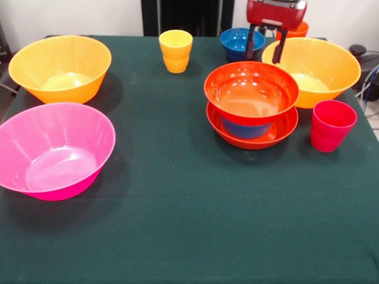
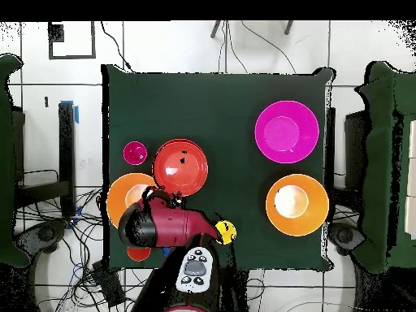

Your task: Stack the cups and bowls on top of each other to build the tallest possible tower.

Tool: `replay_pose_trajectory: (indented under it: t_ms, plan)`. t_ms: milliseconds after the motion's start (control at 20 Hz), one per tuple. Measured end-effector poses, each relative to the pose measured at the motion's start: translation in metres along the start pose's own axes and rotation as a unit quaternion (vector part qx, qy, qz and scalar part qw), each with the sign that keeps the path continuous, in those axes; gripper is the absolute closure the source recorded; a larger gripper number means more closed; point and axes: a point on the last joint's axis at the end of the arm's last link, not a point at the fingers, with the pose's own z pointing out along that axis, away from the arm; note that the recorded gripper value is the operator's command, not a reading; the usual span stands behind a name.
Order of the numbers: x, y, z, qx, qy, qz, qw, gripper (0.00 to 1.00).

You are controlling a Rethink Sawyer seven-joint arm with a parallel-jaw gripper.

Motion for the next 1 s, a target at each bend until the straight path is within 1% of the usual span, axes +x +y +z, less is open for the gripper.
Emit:
replay_pose_trajectory:
  t_ms: [550, 1000]
  plan:
    - [0.001, 0.003, 0.001, -0.003, -0.001, -0.001, 1.0000, 0.00]
    - [0.004, 0.004, 0.012, -0.008, -0.014, -0.004, 0.9999, 0.00]
